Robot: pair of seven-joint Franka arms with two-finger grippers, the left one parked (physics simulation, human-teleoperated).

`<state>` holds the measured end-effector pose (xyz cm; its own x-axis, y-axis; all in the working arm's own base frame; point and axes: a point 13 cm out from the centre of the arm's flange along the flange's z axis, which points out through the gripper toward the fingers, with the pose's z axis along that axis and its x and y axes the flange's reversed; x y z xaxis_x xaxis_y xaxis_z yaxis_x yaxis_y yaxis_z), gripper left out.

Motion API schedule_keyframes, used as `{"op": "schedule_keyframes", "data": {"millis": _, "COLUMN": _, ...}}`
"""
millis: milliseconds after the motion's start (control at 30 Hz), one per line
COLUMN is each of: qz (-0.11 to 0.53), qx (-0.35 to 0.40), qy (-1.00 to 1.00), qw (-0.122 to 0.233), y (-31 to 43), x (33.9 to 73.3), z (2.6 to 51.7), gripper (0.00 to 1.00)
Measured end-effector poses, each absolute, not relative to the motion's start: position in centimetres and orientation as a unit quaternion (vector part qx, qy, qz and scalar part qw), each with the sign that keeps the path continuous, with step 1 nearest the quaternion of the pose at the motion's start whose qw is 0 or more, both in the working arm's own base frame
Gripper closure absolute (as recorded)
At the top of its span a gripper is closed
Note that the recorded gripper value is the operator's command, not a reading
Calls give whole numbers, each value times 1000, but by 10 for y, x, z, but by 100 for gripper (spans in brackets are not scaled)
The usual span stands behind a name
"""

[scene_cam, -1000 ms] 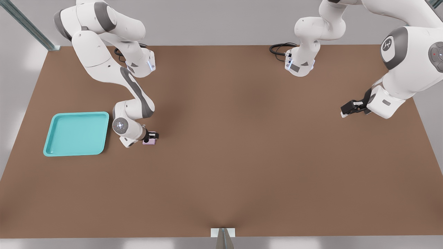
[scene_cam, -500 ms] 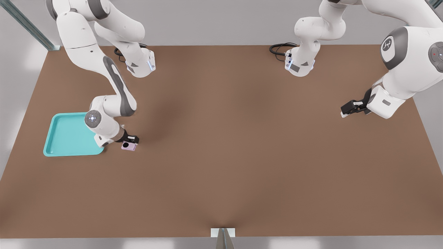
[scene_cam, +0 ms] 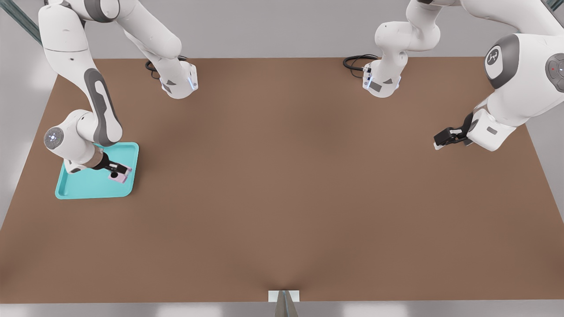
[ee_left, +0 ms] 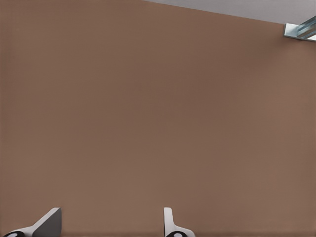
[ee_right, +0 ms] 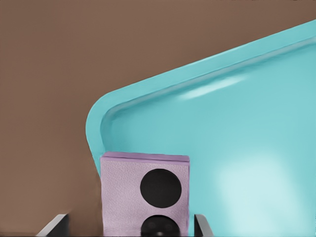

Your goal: Keep left arm still and place phone on the tray with right arm

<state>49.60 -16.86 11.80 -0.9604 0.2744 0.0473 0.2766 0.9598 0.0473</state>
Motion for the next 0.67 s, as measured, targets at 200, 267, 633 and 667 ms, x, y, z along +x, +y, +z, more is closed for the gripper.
{"op": "schedule_keyframes", "data": {"millis": 200, "qz": 7, "qx": -53, "qy": -992, "qw": -116, "y": -145, "x": 644, "z": 308, "gripper": 0}}
{"op": "schedule_keyframes", "data": {"millis": 267, "qz": 23, "qx": 5, "qy": -983, "qw": -181, "y": -75, "x": 717, "z": 442, "gripper": 0}}
{"op": "schedule_keyframes", "data": {"millis": 633, "qz": -3, "qx": 63, "qy": -998, "qw": -13, "y": 31, "x": 628, "z": 398, "gripper": 0}}
{"op": "schedule_keyframes", "data": {"millis": 667, "qz": -3, "qx": 62, "qy": -998, "qw": -12, "y": 31, "x": 626, "z": 396, "gripper": 0}}
